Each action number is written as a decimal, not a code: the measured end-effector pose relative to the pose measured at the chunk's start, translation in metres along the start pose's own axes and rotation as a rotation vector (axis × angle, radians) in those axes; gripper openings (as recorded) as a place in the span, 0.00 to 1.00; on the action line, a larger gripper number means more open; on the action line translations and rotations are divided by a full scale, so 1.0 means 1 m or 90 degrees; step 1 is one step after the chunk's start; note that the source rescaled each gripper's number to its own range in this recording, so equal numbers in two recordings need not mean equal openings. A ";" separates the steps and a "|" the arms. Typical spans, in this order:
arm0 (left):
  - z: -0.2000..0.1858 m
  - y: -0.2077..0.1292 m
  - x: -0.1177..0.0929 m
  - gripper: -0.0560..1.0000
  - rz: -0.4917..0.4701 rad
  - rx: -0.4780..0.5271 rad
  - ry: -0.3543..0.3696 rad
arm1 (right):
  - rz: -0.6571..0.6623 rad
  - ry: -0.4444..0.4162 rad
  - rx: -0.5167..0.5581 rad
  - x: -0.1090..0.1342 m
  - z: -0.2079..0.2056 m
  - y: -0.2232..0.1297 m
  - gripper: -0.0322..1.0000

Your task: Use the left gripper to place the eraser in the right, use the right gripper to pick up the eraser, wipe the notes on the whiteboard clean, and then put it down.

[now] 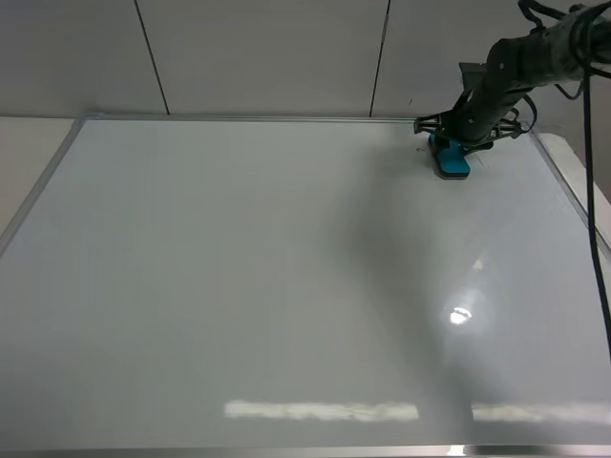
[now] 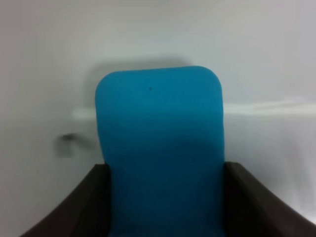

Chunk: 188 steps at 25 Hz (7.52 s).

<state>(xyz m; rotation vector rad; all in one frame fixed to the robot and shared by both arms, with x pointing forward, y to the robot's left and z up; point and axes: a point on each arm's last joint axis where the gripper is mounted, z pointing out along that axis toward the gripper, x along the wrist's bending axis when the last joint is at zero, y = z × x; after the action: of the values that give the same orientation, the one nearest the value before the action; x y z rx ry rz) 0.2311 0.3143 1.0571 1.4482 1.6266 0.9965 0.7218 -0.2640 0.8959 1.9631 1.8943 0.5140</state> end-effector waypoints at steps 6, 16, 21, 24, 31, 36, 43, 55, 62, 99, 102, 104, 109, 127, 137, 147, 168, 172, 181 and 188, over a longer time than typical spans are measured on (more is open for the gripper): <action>0.000 0.000 0.000 1.00 0.000 0.000 0.000 | 0.061 -0.052 -0.001 -0.076 0.000 0.003 0.05; 0.000 0.000 0.000 1.00 0.000 0.000 0.000 | 0.022 0.011 0.016 -0.050 -0.003 0.002 0.05; 0.000 0.000 0.000 1.00 0.000 0.000 0.000 | -0.086 0.079 0.010 0.043 -0.007 -0.005 0.05; 0.000 0.000 0.000 1.00 0.000 0.000 0.000 | -0.156 0.115 0.006 0.100 -0.013 -0.018 0.05; 0.000 0.000 0.000 1.00 0.000 0.000 0.000 | -0.177 0.114 -0.004 0.129 -0.017 -0.027 0.05; 0.000 0.000 0.000 1.00 0.000 0.000 0.000 | -0.166 0.088 -0.001 0.116 -0.012 -0.024 0.05; 0.000 0.000 0.000 1.00 0.000 0.000 0.000 | -0.143 0.073 -0.010 0.103 -0.003 -0.021 0.05; 0.000 0.000 0.000 1.00 0.000 0.000 0.000 | -0.070 0.029 -0.044 0.038 0.018 -0.004 0.05; 0.000 0.000 0.000 1.00 0.000 0.000 0.000 | -0.013 -0.009 -0.040 -0.023 0.011 0.006 0.05; 0.000 0.000 0.000 1.00 0.000 0.000 0.000 | -0.018 -0.023 0.031 -0.038 -0.168 -0.213 0.05; 0.000 0.000 0.000 1.00 0.000 0.000 0.000 | -0.008 -0.033 0.022 -0.040 -0.167 -0.212 0.05; 0.000 0.000 0.000 1.00 0.000 0.000 0.000 | -0.002 -0.037 0.018 -0.041 -0.167 -0.212 0.05; 0.000 0.000 0.000 1.00 0.000 0.000 0.000 | -0.001 -0.045 0.002 -0.042 -0.167 -0.210 0.05; 0.000 0.000 0.000 1.00 0.000 0.000 0.000 | -0.011 -0.047 0.044 -0.042 -0.146 -0.215 0.14; 0.000 0.000 0.000 1.00 0.000 0.000 0.000 | -0.013 -0.049 0.048 -0.042 -0.146 -0.216 0.99; 0.000 0.000 0.000 1.00 0.000 0.000 0.000 | -0.006 -0.051 -0.011 -0.043 -0.169 -0.208 1.00; 0.000 0.000 0.000 1.00 0.000 0.000 0.000 | 0.099 -0.085 -0.485 -0.068 -0.436 -0.266 1.00; 0.000 0.000 0.000 1.00 0.000 0.000 0.000 | 0.098 -0.077 -0.399 -0.069 -0.436 -0.303 1.00; 0.000 0.000 0.000 1.00 0.000 0.000 0.000 | 0.076 -0.015 -0.384 -0.062 -0.417 -0.340 1.00; 0.000 0.000 0.000 1.00 0.000 0.000 0.000 | 0.058 -0.015 -0.343 -0.060 -0.385 -0.349 1.00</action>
<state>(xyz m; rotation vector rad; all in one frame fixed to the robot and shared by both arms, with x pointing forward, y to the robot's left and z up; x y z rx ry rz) 0.2311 0.3143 1.0571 1.4482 1.6266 0.9965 0.2257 -0.3094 1.0558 1.6841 1.4552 0.9127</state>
